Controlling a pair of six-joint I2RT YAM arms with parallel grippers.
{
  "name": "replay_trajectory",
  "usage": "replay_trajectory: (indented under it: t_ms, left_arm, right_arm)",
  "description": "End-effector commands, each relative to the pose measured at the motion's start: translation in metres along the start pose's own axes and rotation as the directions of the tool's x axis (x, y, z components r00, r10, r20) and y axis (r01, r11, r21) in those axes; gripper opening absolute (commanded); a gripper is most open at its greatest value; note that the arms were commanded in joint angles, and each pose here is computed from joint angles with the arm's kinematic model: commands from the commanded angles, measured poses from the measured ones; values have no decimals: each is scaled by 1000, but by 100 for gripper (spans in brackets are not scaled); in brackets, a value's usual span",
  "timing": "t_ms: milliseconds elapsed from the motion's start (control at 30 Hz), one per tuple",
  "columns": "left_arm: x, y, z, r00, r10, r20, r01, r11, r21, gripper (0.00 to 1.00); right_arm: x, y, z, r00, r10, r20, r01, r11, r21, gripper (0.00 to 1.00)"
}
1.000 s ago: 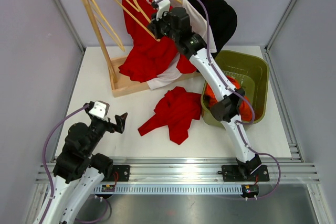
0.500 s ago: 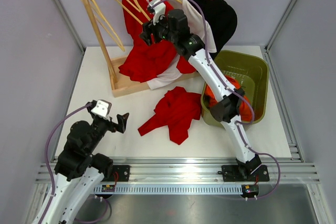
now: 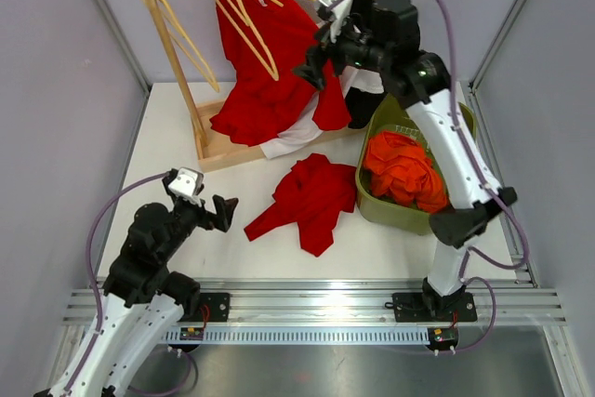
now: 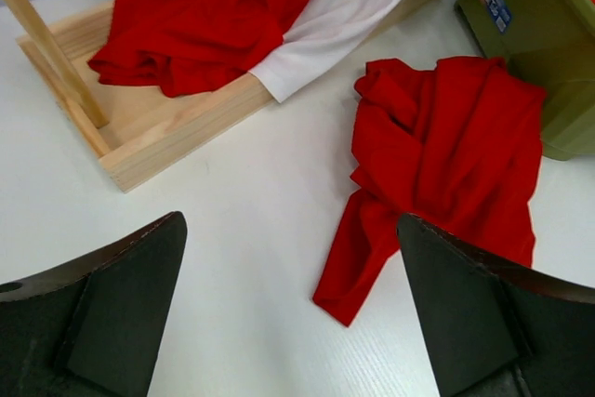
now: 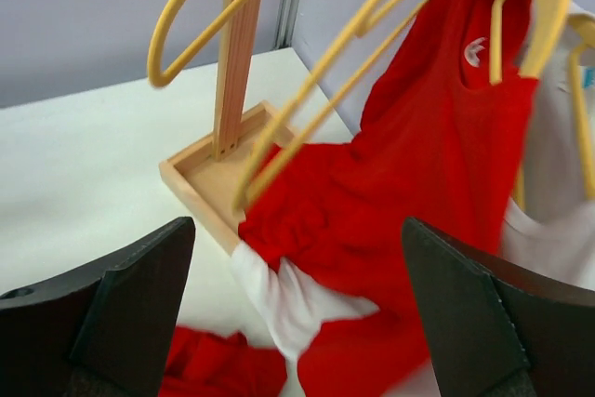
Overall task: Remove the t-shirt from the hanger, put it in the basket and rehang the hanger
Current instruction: Hang the hanger back to the clothesline with the right arm
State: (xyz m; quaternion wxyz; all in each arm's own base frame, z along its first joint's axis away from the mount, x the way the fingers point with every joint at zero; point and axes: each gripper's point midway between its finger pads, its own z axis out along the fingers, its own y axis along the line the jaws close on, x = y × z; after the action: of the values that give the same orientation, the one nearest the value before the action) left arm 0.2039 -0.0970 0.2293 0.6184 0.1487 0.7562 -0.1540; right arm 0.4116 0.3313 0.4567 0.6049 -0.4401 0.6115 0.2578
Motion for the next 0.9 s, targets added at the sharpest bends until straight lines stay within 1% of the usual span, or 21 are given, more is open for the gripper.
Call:
replay_trajectory:
  t_ms: [0, 33, 67, 100, 133, 200, 233, 267, 333, 367, 400, 467, 500, 567, 600, 667, 700, 867]
  left_arm:
    - [-21, -21, 7, 996, -83, 22, 81, 992, 98, 99]
    - [-23, -24, 8, 995, -97, 15, 95, 989, 111, 99]
    - [-21, -30, 11, 994, -113, -5, 113, 984, 139, 99]
    - [-20, -34, 12, 987, -156, -25, 158, 976, 152, 99]
    - [-13, -38, 19, 983, -176, -57, 183, 970, 163, 99]
    - [-8, -49, 24, 966, -238, -99, 253, 946, 202, 99]
    - [-4, -52, 31, 960, -254, -116, 274, 938, 212, 99]
    - [3, -57, 35, 952, -270, -143, 297, 927, 227, 99]
    - [7, -62, 42, 940, -299, -165, 332, 913, 236, 98]
    - [14, -64, 48, 932, -304, -195, 345, 910, 229, 97]
    - [19, -69, 50, 926, -310, -216, 358, 904, 234, 97]
    - [20, -76, 57, 925, -308, -222, 359, 899, 249, 97]
    - [26, -78, 62, 920, -305, -245, 363, 899, 243, 97]
    - [28, -87, 66, 924, -288, -251, 351, 898, 266, 97]
    - [35, -88, 72, 924, -274, -267, 342, 904, 255, 97]
    - [36, -98, 77, 931, -250, -268, 324, 903, 284, 97]
    - [46, -103, 83, 927, -231, -295, 317, 904, 287, 97]
    - [52, -117, 104, 942, -176, -286, 264, 915, 306, 97]
  right_arm:
    - [5, 23, -52, 996, -89, -27, 86, 990, -109, 99]
    - [10, 30, -61, 995, -98, -35, 93, 986, -135, 99]
    - [23, 43, -79, 993, -101, -60, 90, 981, -172, 99]
    - [38, 62, -92, 987, -141, -73, 117, 957, -264, 99]
    - [48, 73, -102, 984, -152, -89, 119, 947, -299, 99]
    - [84, 100, -126, 978, -139, -155, 71, 924, -376, 99]
    - [96, 107, -134, 976, -129, -175, 52, 920, -389, 99]
    - [119, 120, -144, 971, -100, -217, 3, 914, -407, 100]
    - [141, 127, -156, 966, -62, -252, -46, 915, -400, 99]
    - [161, 137, -164, 957, -32, -288, -90, 912, -401, 99]
    - [168, 138, -166, 956, -12, -294, -108, 915, -389, 99]
    - [191, 145, -176, 944, 32, -330, -159, 916, -367, 99]
    - [195, 146, -178, 942, 49, -333, -173, 919, -355, 99]
    - [210, 146, -185, 933, 90, -348, -210, 923, -324, 99]
    - [211, 145, -185, 936, 103, -337, -216, 923, -318, 99]
    - [218, 143, -188, 932, 127, -339, -233, 927, -294, 99]
    - [219, 141, -188, 933, 138, -333, -241, 926, -290, 99]
    - [223, 133, -193, 931, 179, -317, -266, 928, -259, 99]
